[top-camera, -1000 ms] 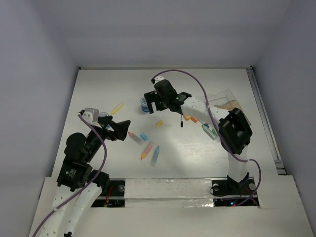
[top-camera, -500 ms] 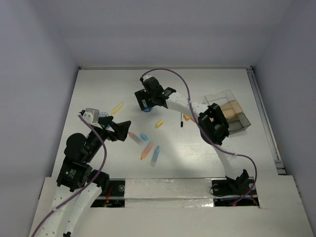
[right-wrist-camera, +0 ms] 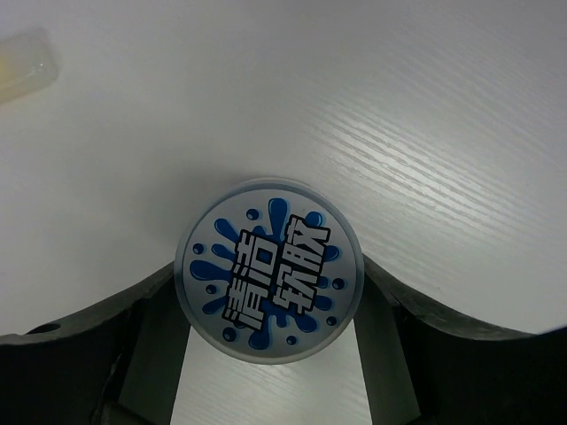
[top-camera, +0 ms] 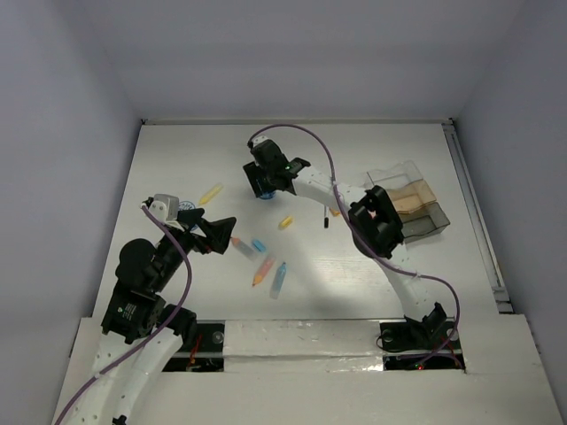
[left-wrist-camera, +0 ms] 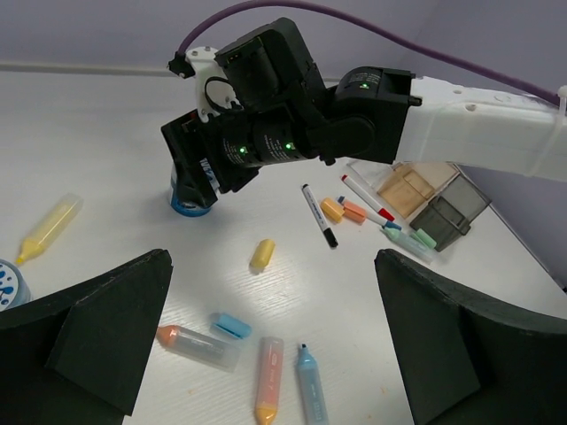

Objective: Sort the stationery into containers
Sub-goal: Pick up the stationery from the center of the board.

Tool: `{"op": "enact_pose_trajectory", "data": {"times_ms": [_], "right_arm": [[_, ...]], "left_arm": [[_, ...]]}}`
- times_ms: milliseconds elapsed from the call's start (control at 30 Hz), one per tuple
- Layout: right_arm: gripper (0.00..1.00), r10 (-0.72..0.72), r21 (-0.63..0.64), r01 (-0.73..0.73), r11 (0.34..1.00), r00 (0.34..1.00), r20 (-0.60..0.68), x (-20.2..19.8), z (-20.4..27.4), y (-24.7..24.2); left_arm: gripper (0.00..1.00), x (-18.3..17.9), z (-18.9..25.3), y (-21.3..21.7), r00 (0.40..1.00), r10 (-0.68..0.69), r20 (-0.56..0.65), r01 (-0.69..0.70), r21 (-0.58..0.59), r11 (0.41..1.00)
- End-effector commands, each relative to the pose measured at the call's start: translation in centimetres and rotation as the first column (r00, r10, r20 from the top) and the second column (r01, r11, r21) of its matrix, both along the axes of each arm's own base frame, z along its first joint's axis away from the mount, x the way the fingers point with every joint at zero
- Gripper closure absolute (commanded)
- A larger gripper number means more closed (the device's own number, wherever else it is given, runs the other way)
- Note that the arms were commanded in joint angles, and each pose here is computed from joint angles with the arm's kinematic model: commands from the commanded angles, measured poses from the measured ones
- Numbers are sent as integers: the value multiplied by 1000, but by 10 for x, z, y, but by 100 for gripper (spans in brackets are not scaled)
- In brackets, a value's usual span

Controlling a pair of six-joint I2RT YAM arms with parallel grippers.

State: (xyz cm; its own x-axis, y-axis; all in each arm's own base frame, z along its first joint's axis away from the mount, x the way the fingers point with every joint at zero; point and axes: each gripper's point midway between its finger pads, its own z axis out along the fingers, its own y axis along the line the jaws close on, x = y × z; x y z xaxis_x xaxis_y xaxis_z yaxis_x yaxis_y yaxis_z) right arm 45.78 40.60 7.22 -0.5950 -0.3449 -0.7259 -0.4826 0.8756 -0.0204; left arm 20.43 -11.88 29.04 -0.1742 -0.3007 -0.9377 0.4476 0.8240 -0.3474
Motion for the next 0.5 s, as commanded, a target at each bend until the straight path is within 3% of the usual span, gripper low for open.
{"op": "enact_pose_trajectory", "data": {"times_ms": [0, 67, 100, 133, 167, 333, 467], "right_arm": [[66, -72, 83, 57, 995, 979, 191, 17, 86, -1], [68, -144, 68, 130, 989, 954, 264, 18, 119, -33], [70, -206, 127, 174, 977, 925, 320, 21, 160, -56], [70, -216, 102, 194, 976, 928, 303, 24, 142, -66], [70, -259, 165, 215, 963, 908, 329, 19, 176, -86], [71, -437, 190, 397, 898, 857, 274, 9, 167, -206], [70, -611, 205, 577, 791, 758, 225, 4, 158, -314]], "left_arm": [[1, 0, 18, -1, 998, -6, 61, 7, -16, 1000], [1, -1, 18, -1, 998, -6, 62, 7, -17, 1000], [1, -1, 18, -1, 998, -7, 65, 9, -18, 1000], [1, -1, 19, -1, 998, -7, 66, 9, -18, 1000], [1, -1, 18, -1, 998, -9, 67, 10, -18, 1000], [1, -2, 19, -1, 997, -12, 71, 13, -20, 1000], [1, -4, 19, -4, 997, -27, 74, 29, -21, 999]]}}
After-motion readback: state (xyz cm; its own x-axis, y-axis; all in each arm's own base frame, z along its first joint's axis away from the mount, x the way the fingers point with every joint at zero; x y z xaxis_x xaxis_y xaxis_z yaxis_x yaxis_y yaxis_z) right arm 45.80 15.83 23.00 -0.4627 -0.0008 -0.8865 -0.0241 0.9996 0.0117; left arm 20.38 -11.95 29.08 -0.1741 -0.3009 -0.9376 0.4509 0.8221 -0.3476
